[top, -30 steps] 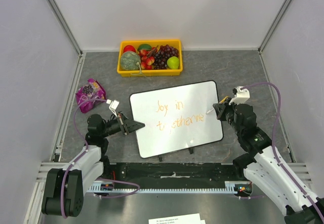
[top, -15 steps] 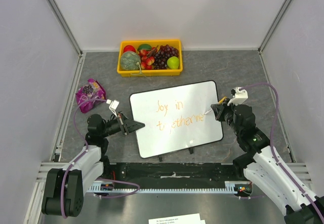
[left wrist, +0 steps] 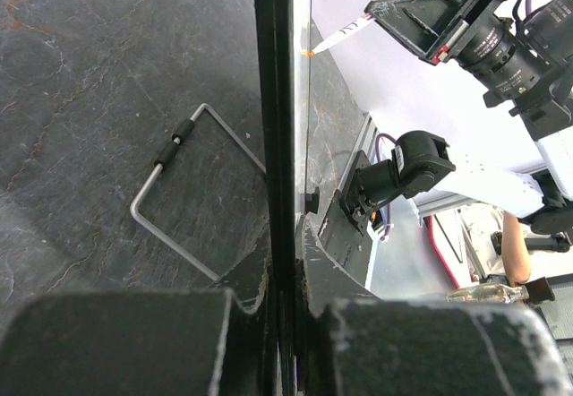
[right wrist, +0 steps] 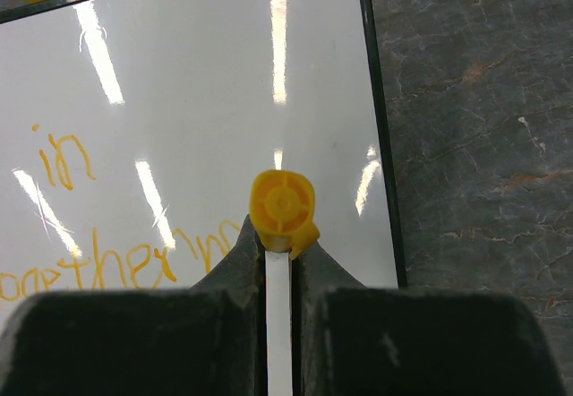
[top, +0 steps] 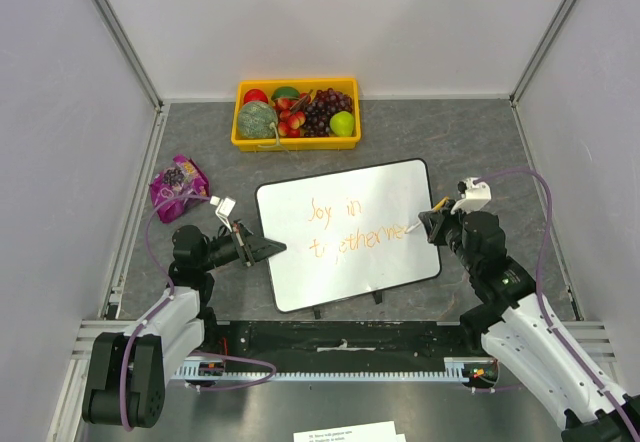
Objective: Write a sentence on the whiteboard
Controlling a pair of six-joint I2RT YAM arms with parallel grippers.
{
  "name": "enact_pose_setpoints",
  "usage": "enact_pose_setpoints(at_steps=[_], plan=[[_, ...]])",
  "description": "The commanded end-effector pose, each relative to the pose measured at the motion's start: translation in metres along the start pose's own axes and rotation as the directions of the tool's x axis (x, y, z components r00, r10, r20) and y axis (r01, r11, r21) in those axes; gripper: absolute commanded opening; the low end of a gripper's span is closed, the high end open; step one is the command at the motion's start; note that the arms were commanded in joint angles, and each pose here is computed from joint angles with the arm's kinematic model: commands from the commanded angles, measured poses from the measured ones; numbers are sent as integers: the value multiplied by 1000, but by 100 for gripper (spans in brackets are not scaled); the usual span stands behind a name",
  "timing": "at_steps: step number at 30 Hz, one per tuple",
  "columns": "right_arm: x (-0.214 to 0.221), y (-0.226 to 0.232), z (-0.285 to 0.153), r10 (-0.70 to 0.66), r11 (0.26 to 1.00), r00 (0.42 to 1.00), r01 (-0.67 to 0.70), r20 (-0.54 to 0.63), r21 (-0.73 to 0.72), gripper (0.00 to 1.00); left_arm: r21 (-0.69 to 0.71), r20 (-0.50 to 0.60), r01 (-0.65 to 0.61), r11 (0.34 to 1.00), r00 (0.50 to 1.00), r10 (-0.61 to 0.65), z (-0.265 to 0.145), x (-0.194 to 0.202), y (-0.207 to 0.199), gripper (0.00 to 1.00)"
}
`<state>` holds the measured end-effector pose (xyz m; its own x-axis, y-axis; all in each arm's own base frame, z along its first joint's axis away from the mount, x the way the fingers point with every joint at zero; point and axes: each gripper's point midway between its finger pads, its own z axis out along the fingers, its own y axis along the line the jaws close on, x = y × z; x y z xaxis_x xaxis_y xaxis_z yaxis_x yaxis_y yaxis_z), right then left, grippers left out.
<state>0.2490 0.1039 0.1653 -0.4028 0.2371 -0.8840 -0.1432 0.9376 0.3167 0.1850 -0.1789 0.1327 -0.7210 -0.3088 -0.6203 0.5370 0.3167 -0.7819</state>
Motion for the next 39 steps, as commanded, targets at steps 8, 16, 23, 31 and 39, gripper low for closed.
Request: enact_pose_setpoints(at_steps=[8, 16, 23, 31, 39], plan=[[16, -8, -3, -13, 1000, 998, 15, -55, 24, 0, 6, -8, -89, 996, 996, 89, -2, 8, 5, 2], [15, 4, -3, -9, 999, 999, 7, -53, -38, 0, 3, -9, -85, 996, 996, 85, -2, 8, 6, 2], [4, 14, -1, 23, 997, 999, -24, -23, -74, 0, 4, -8, -86, 996, 996, 86, -2, 8, 6, 2], [-22, 23, -10, 54, 994, 997, -49, 46, -98, 0, 6, -8, -89, 996, 996, 89, -2, 8, 5, 2], [-47, 21, -16, 53, 997, 992, -45, 114, -69, 0, 7, -9, -87, 996, 996, 87, -2, 8, 5, 2]])
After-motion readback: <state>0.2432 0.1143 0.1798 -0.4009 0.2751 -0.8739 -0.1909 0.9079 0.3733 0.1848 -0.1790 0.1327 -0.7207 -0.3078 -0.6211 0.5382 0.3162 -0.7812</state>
